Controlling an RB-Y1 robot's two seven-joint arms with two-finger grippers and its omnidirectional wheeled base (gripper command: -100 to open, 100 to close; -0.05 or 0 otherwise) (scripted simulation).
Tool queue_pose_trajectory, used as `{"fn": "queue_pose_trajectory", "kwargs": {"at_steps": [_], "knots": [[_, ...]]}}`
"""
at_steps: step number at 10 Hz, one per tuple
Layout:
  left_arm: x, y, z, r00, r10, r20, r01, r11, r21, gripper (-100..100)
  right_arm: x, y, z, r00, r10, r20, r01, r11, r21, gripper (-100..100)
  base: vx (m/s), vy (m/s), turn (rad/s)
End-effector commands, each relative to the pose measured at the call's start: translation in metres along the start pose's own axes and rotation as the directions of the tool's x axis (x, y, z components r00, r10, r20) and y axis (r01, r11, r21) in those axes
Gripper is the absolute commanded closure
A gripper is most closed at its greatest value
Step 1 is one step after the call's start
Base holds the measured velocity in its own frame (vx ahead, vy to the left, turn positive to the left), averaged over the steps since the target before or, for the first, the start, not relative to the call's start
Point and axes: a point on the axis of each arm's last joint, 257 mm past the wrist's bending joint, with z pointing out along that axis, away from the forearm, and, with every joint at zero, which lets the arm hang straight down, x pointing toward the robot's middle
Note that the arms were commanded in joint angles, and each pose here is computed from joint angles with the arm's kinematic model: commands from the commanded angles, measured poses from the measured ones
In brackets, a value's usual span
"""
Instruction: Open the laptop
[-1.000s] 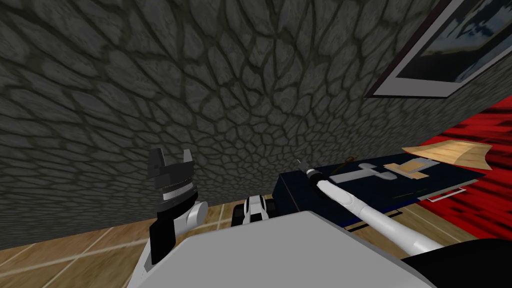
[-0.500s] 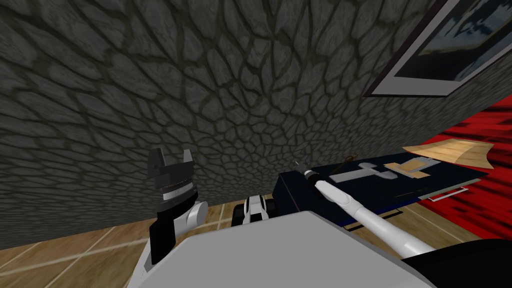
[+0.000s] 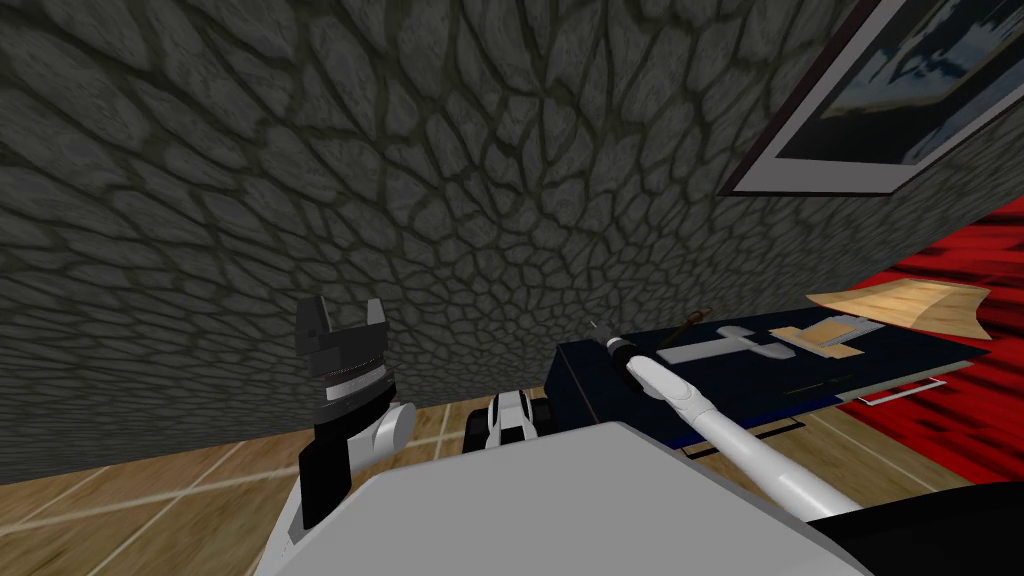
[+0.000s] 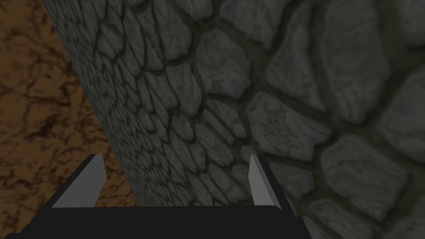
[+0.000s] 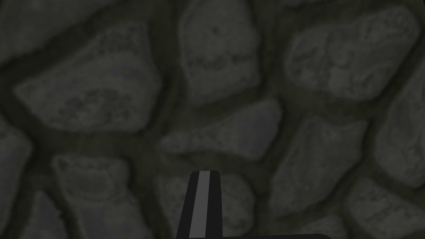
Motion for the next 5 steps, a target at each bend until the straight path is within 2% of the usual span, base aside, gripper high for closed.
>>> {"fn": "queue_pose_trajectory", "kwargs": {"at_steps": [1,3,5], "knots": [[0.0000,0.0000,0.0000,1.0000,0.000,0.000,0.000,1.0000,0.000,0,-0.0101,0.0200,-0.0001,1.000,0.005,0.023,-0.004,0.999,-0.044,100,0.006,0.006,-0.020],[0.0000,0.0000,0.0000,1.0000,0.000,0.000,0.000,1.0000,0.000,0,-0.0101,0.0200,-0.0001,0.998,-0.064,0.026,0.065,0.997,-0.043,100,-0.002,-0.002,0.007],[0.0000,0.0000,0.0000,1.0000,0.000,0.000,0.000,1.0000,0.000,0,-0.0101,0.0200,-0.0001,0.997,-0.078,0.027,0.080,0.996,-0.042,100,0.000,0.000,0.000]]}}
